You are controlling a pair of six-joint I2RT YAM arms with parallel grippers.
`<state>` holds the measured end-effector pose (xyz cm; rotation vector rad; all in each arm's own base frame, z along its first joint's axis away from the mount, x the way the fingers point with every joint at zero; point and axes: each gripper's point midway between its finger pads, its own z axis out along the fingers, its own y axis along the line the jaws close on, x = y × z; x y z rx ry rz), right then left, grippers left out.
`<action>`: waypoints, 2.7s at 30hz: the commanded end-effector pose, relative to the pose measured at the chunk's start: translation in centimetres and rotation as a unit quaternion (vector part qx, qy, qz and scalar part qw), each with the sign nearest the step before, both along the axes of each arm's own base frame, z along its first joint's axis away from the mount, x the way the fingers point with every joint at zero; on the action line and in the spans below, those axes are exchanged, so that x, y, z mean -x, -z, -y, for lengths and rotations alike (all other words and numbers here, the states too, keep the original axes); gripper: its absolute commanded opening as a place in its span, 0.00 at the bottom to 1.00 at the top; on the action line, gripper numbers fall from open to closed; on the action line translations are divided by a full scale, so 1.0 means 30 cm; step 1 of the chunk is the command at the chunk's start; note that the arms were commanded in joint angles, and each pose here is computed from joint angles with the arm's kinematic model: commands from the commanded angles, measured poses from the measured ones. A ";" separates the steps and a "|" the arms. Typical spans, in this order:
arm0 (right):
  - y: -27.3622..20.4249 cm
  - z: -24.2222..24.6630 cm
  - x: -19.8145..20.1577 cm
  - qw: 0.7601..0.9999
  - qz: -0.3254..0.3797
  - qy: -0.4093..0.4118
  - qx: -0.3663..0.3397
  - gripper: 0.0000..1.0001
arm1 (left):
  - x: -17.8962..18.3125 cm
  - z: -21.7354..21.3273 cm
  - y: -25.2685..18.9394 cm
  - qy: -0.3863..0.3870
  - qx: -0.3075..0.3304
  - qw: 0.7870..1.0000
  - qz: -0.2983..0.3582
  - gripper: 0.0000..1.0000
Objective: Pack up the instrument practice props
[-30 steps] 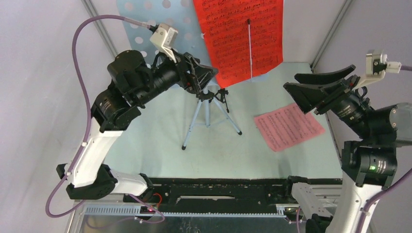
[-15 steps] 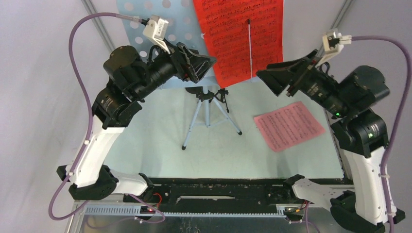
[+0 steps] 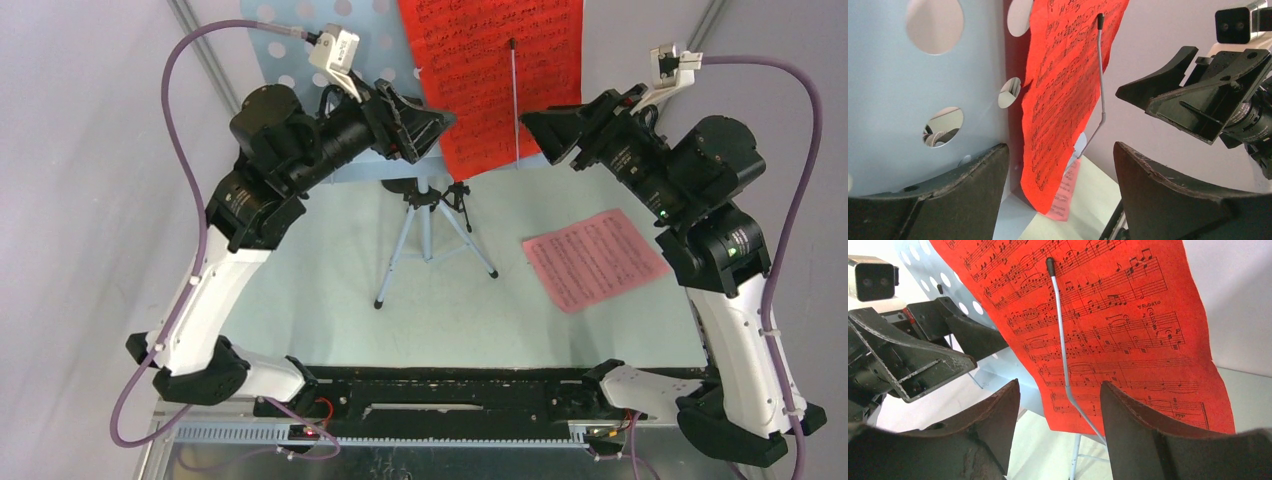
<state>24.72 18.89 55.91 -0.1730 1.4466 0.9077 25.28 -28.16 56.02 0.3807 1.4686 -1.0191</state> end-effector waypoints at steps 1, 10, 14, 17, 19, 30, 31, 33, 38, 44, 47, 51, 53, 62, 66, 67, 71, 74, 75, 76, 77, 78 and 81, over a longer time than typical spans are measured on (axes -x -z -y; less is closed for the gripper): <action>-0.029 0.002 -0.007 1.000 0.023 0.009 -0.006 0.68 | -0.017 0.029 -0.011 0.013 0.012 1.000 0.001 0.85; -0.007 -0.022 0.003 1.000 0.017 -0.010 0.000 0.68 | -0.040 0.051 0.010 0.016 0.007 1.000 -0.001 0.85; 0.000 -0.027 0.006 1.000 0.016 -0.013 0.000 0.67 | -0.040 0.063 0.007 0.024 0.008 1.000 0.006 0.82; 0.005 -0.033 0.009 1.000 0.014 -0.019 -0.002 0.67 | -0.035 0.075 0.001 0.036 0.008 0.999 0.017 0.79; 0.009 -0.041 0.011 1.000 0.013 -0.025 -0.003 0.67 | -0.027 0.079 -0.009 0.044 0.010 0.999 0.025 0.77; 0.012 -0.056 0.016 0.999 0.010 -0.033 -0.005 0.68 | -0.032 0.088 -0.041 0.048 0.014 0.997 0.053 0.62; 0.011 -0.055 0.018 0.999 0.011 -0.033 -0.006 0.67 | -0.033 0.090 -0.045 0.049 0.015 0.997 0.056 0.61; 0.013 -0.053 0.019 0.999 0.010 -0.032 -0.007 0.67 | -0.037 0.096 -0.051 0.051 0.017 0.997 0.058 0.58; 0.011 -0.049 0.022 0.999 0.012 -0.030 -0.007 0.67 | -0.055 0.109 -0.050 0.052 0.015 0.997 0.058 0.48; -0.015 -0.051 0.021 0.999 0.015 -0.031 -0.003 0.67 | -0.058 0.107 -0.062 0.050 0.018 0.997 0.062 0.25; -0.026 -0.046 0.015 1.000 0.017 -0.025 -0.005 0.67 | -0.054 0.101 -0.073 0.048 0.020 0.997 0.065 0.15; -0.036 -0.045 0.014 0.999 0.023 -0.024 -0.006 0.66 | -0.050 0.092 -0.080 0.045 0.021 0.996 0.068 0.06; -0.039 -0.049 0.010 0.999 0.024 -0.025 -0.005 0.64 | -0.044 0.088 -0.083 0.045 0.021 0.996 0.070 0.04; -0.047 -0.081 -0.032 0.999 0.027 -0.027 -0.003 0.58 | -0.018 0.040 -0.120 0.028 0.025 0.996 0.086 0.02; -0.051 -0.093 -0.048 0.999 0.028 -0.027 -0.002 0.54 | -0.014 0.029 -0.127 0.025 0.026 0.995 0.089 0.00; -0.053 -0.097 -0.050 0.999 0.030 -0.029 -0.002 0.51 | -0.014 0.030 -0.125 0.025 0.025 0.995 0.088 0.00; -0.060 -0.116 -0.052 0.999 0.036 -0.039 -0.002 0.41 | -0.016 0.035 -0.121 0.028 0.024 0.996 0.087 0.00; -0.066 -0.121 -0.052 0.998 0.041 -0.040 -0.002 0.34 | -0.017 0.036 -0.119 0.029 0.024 0.996 0.086 0.00; -0.068 -0.120 -0.052 0.998 0.045 -0.040 0.000 0.25 | -0.016 0.034 -0.122 0.028 0.024 0.996 0.087 0.00; -0.070 -0.122 -0.048 0.998 0.049 -0.042 0.002 0.21 | -0.017 0.035 -0.120 0.028 0.024 0.996 0.086 0.00; -0.070 -0.122 -0.044 0.998 0.055 -0.044 0.003 0.18 | -0.016 0.033 -0.122 0.028 0.025 0.996 0.086 0.00; -0.073 -0.123 -0.036 0.997 0.063 -0.047 0.002 0.15 | -0.015 0.033 -0.122 0.027 0.024 0.996 0.086 0.00; -0.084 -0.115 -0.007 0.994 0.094 -0.052 -0.007 0.06 | -0.021 0.021 -0.123 0.018 0.024 0.996 0.083 0.00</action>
